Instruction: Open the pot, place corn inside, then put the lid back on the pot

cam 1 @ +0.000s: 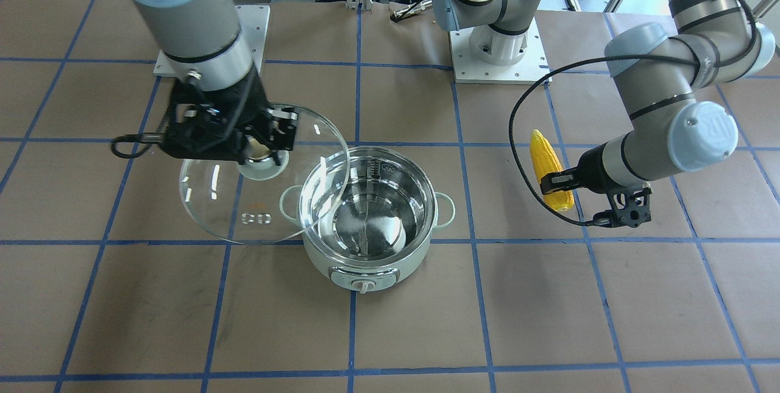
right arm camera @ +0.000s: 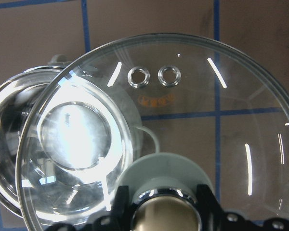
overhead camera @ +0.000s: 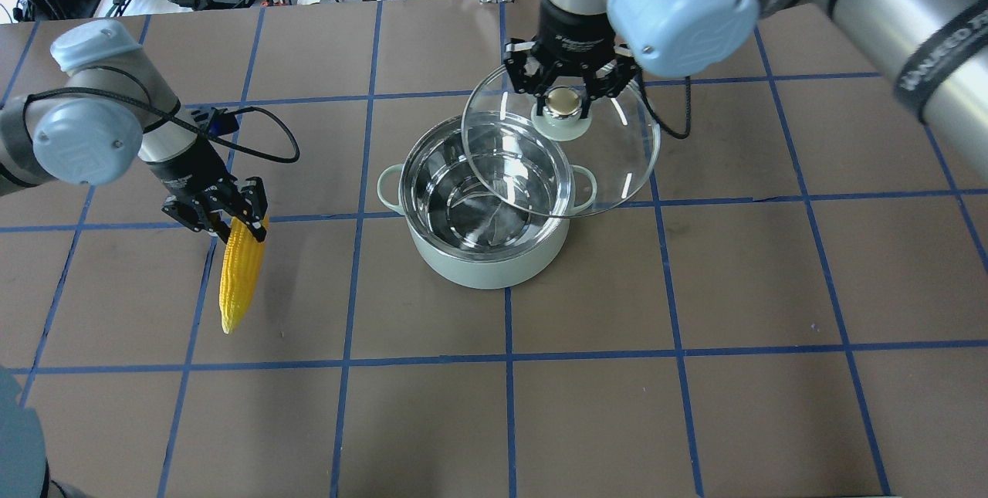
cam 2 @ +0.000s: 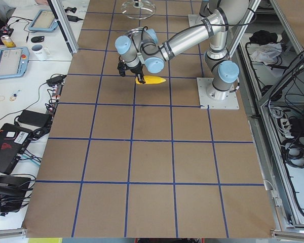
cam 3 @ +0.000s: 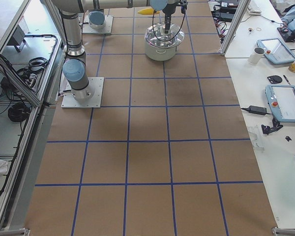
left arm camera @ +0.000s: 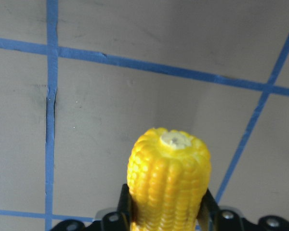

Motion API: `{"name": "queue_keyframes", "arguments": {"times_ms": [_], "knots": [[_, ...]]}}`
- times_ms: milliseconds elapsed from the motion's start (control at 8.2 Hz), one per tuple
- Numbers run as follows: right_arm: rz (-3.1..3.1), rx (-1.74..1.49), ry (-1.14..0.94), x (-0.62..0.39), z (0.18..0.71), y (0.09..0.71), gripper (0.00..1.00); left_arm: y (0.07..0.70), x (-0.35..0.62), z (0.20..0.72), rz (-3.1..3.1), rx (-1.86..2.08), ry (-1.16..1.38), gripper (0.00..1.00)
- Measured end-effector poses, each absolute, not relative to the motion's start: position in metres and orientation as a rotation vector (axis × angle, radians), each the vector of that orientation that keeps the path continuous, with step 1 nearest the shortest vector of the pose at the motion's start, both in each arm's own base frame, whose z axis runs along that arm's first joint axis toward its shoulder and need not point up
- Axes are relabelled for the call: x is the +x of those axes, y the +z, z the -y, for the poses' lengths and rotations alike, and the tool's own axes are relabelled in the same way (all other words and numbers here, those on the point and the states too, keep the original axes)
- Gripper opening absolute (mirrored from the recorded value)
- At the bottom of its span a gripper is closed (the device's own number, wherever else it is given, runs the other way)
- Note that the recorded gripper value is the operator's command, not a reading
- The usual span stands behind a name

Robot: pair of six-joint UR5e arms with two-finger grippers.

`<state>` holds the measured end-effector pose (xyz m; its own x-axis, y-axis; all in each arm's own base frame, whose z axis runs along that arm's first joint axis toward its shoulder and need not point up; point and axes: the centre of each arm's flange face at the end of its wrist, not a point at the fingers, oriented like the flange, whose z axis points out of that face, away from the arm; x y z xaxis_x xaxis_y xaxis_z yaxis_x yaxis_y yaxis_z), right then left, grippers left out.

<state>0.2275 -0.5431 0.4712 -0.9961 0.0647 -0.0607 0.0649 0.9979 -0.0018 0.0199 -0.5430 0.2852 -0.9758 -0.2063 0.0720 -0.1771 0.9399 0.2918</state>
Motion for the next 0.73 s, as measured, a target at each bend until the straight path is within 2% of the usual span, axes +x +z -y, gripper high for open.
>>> {"name": "queue_keyframes", "arguments": {"times_ms": [366, 732], "knots": [[-3.180, -0.094, 0.025, 0.104, 0.529, 0.516, 0.08, 0.399, -0.052, 0.577, 2.958, 0.428, -0.159, 0.00], [-3.221, -0.213, 0.084, 0.013, 0.522, 0.526, 0.08, 0.455, -0.146, 0.588, 2.789, 0.451, -0.015, 0.00]]}}
